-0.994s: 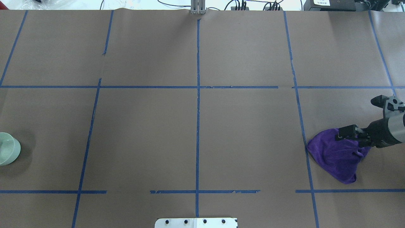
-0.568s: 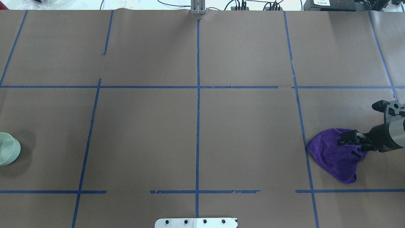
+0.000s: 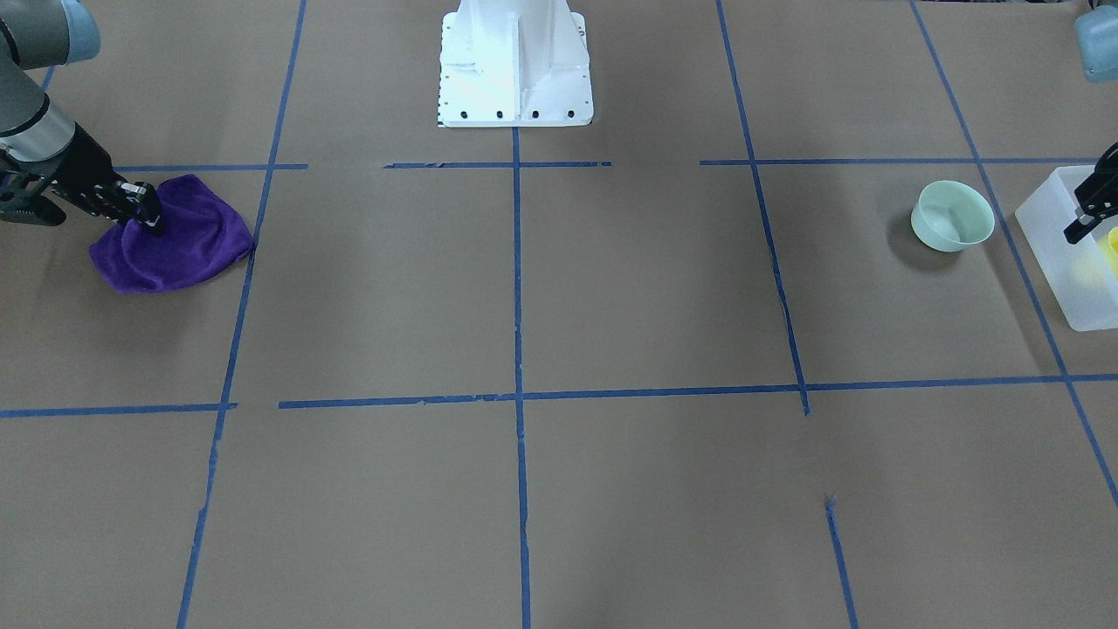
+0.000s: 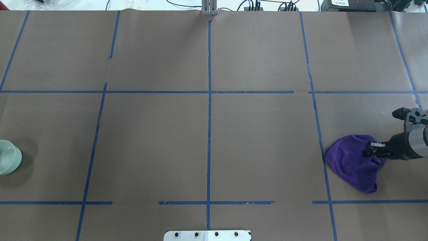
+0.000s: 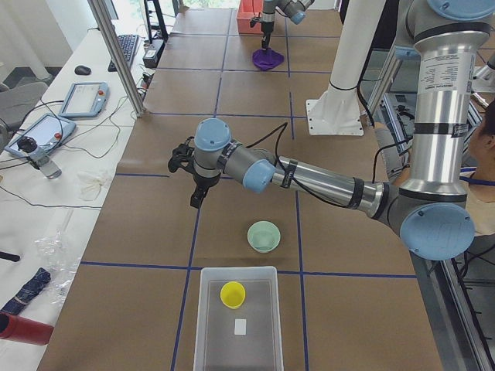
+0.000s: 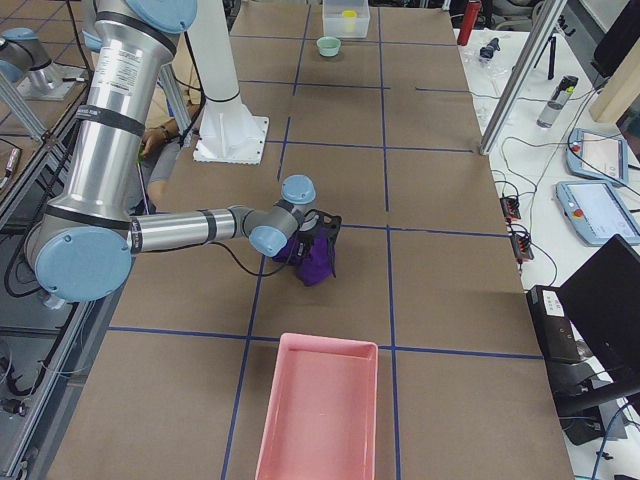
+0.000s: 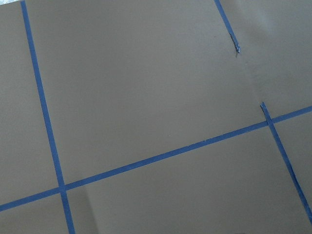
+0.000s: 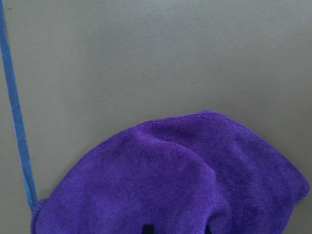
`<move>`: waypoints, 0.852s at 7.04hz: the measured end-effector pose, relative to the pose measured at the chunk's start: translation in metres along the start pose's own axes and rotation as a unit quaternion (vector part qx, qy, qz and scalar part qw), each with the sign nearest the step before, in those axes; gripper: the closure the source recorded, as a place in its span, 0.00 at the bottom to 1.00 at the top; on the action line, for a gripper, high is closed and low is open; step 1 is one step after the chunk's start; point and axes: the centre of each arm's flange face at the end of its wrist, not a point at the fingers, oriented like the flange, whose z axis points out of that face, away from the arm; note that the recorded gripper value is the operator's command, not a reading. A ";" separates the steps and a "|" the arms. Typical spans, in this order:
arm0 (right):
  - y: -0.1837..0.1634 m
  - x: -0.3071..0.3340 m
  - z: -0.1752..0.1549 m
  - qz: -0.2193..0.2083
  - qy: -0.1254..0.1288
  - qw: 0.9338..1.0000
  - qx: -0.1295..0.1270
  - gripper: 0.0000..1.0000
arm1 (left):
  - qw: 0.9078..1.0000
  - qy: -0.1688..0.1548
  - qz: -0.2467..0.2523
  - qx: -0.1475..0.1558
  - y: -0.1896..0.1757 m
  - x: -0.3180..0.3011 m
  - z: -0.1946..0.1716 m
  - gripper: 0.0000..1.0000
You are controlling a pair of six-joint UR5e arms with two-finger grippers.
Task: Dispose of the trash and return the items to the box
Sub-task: 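Lift purple cloth into the pink bin while left gripper reaches green bowl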
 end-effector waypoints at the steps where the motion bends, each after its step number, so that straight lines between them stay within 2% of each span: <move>1: -0.008 -0.003 -0.018 0.005 -0.017 1.000 0.005 1.00 | 1.000 -0.003 0.000 -0.007 0.000 0.007 0.011 0.14; 3: -0.046 0.018 -0.094 0.030 -0.078 0.996 0.024 1.00 | 0.999 -0.029 -0.018 -0.012 0.015 0.027 0.048 0.14; 4: -0.066 0.042 -0.140 0.041 -0.105 0.992 0.053 1.00 | 0.999 -0.032 -0.026 -0.023 0.040 0.031 0.068 0.12; 5: -0.082 0.076 -0.187 0.040 -0.121 0.987 0.096 1.00 | 0.998 -0.036 -0.037 -0.041 0.068 0.041 0.093 0.12; 6: -0.091 0.113 -0.225 0.032 -0.121 0.983 0.135 1.00 | 0.996 -0.044 -0.050 -0.057 0.091 0.053 0.116 0.12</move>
